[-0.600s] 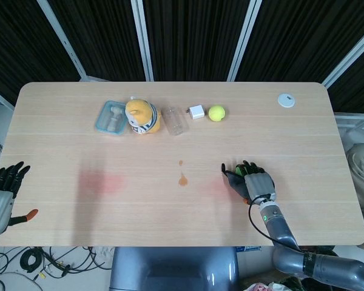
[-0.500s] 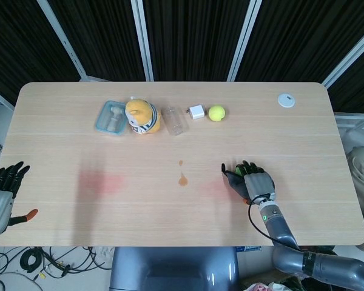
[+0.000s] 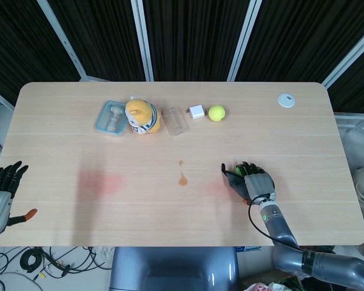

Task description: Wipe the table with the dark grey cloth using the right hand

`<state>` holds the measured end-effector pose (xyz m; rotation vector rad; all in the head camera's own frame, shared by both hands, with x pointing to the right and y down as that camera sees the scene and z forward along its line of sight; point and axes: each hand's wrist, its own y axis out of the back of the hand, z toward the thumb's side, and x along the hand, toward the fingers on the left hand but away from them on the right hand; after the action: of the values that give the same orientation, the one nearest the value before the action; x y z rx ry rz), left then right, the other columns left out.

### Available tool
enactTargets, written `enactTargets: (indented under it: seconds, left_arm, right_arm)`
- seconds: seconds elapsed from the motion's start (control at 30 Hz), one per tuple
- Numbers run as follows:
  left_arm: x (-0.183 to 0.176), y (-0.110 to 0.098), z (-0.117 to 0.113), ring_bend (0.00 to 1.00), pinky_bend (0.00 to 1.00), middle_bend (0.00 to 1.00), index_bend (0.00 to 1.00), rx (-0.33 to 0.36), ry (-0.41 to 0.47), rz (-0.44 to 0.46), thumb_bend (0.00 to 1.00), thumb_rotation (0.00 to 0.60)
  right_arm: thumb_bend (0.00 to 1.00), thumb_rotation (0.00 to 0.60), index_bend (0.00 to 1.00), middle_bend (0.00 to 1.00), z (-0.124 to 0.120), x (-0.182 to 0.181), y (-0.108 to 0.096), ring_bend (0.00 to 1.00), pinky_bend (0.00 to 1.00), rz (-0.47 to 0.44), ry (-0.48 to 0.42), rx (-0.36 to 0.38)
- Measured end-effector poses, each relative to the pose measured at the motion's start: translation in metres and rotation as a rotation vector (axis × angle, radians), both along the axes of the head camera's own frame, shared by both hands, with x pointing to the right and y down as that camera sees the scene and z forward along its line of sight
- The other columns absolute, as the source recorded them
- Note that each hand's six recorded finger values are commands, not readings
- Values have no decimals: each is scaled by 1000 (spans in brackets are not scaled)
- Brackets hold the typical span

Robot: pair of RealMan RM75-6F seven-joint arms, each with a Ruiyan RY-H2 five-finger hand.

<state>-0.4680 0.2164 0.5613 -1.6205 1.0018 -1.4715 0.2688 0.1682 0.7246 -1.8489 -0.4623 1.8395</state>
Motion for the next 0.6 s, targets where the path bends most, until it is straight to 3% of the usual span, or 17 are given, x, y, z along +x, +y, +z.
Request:
enactTargets:
  seconds: [0.6]
  left_arm:
    - [1,1,2,0,0,0,0,-9,-6,3,0,600]
  right_arm:
    - [107,600,0,0,7,3,-9,0,165,12,24,-10]
